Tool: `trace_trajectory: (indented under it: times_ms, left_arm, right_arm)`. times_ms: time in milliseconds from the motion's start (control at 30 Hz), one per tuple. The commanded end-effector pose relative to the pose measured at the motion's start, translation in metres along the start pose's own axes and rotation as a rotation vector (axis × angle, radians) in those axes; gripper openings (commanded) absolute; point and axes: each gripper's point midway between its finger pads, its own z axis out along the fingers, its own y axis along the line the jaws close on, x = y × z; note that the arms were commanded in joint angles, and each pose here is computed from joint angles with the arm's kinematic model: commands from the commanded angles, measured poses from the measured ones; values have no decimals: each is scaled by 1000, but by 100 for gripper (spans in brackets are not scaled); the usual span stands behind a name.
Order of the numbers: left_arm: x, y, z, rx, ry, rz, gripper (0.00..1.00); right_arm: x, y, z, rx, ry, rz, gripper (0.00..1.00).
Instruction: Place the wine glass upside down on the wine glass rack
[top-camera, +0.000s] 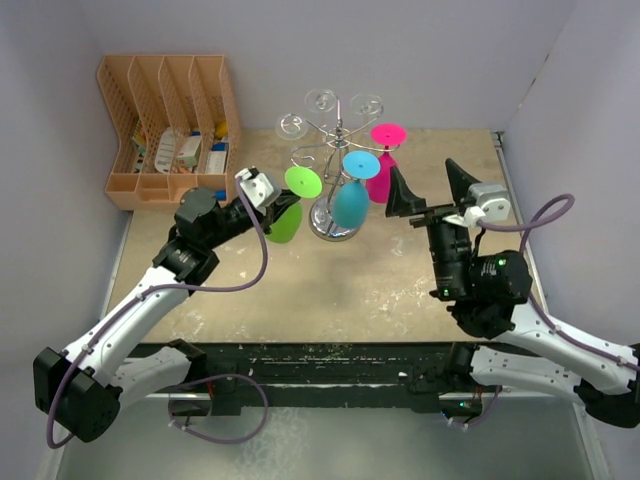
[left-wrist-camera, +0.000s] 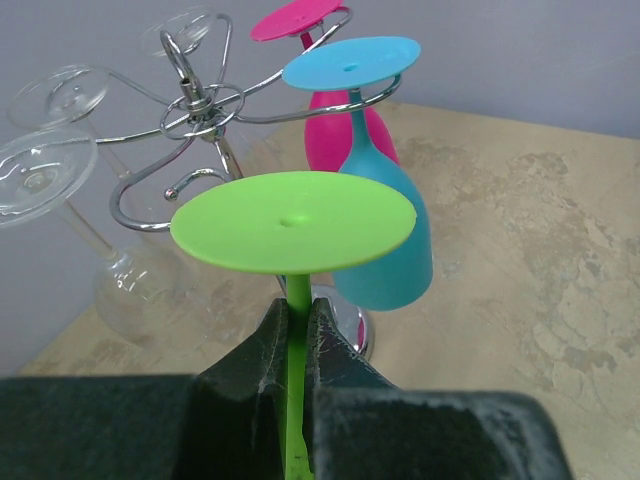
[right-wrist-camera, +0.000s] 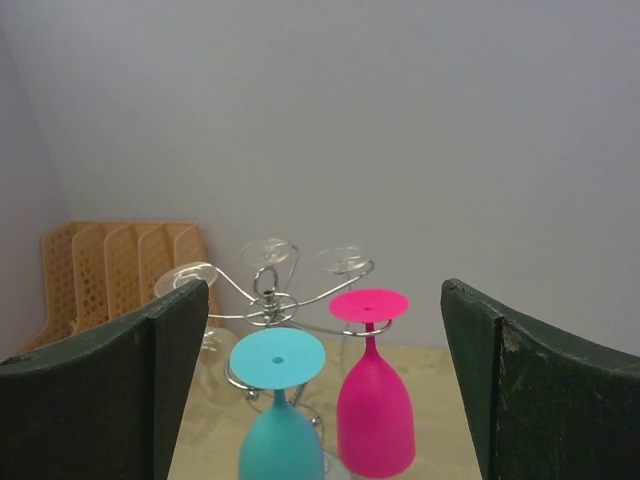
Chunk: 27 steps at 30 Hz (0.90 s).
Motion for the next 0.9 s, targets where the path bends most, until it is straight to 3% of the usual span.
trace_trajectory:
  times_ms: [0, 133, 200, 467, 867]
  left_arm:
    - [-47, 11, -5, -28, -151, 25, 0]
    - [-47, 2, -6, 19, -151, -40, 0]
    - [-46, -5, -6, 40, -201, -33, 0]
    - [-16, -26, 8, 119, -172, -13, 0]
    - [-21, -2, 36, 28, -320, -5, 0]
  right_arm:
    - [-22, -8, 15, 85, 50, 30, 100]
    - [-20, 2, 25, 83, 76, 14, 100]
    - [-21, 4, 28, 89, 88, 16, 100]
    - [-7, 8, 27, 100, 121, 28, 100]
    - [-2, 12, 17, 56, 115, 118, 100]
